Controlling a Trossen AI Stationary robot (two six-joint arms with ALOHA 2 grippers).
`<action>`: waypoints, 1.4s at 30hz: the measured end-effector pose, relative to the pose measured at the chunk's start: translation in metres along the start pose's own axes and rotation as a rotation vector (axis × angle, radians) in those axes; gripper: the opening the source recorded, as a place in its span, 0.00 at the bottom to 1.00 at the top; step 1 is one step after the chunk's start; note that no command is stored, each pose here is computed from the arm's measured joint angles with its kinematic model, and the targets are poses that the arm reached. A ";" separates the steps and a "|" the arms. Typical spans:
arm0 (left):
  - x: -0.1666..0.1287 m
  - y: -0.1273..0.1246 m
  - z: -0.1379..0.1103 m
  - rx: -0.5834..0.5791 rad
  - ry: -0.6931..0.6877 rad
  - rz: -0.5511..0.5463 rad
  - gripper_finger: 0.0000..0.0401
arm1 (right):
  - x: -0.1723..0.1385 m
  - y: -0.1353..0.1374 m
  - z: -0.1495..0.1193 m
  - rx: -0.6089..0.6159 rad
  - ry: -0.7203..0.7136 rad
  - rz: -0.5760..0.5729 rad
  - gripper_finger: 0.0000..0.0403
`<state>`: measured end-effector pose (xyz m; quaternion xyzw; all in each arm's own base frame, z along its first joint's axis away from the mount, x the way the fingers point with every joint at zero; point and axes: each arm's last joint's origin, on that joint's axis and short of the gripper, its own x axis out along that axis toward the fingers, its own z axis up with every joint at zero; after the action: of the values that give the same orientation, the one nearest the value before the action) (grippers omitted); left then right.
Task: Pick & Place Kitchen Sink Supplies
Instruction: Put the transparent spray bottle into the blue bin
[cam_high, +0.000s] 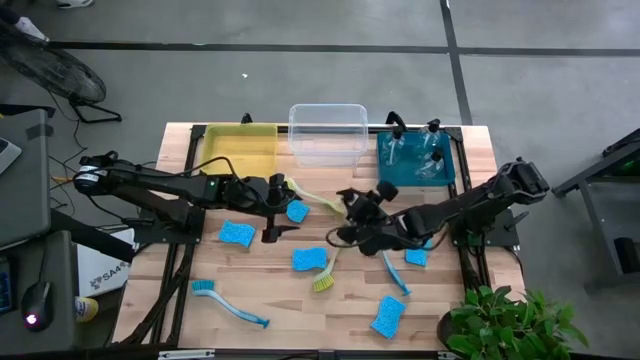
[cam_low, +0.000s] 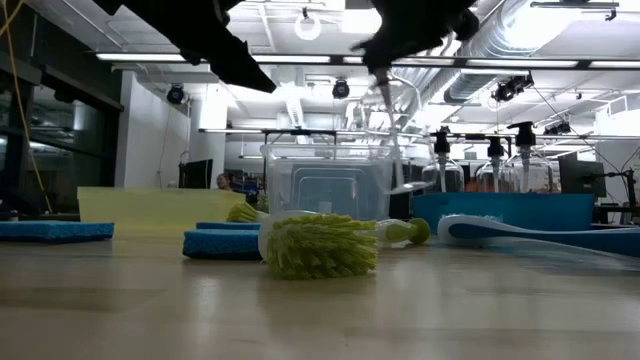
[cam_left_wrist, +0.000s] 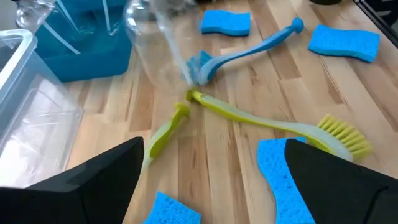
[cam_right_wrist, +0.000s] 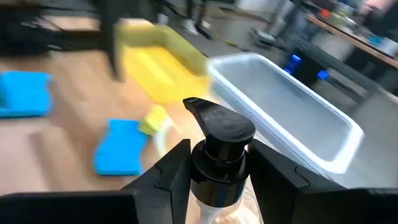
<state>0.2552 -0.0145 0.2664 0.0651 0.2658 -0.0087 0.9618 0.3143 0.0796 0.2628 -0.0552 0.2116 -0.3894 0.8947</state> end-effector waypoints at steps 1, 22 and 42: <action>0.000 0.000 0.000 0.000 0.001 -0.001 0.95 | 0.002 -0.003 -0.002 0.009 0.009 -0.029 0.32; 0.000 0.000 -0.001 -0.040 0.013 -0.005 0.95 | 0.011 -0.082 -0.001 0.143 0.030 -0.417 0.32; 0.000 0.000 -0.002 -0.049 0.016 -0.007 0.95 | 0.051 -0.105 -0.055 0.228 0.004 -0.612 0.32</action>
<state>0.2543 -0.0148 0.2651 0.0408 0.2738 -0.0053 0.9609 0.2512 -0.0256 0.2235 -0.0152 0.1419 -0.6616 0.7361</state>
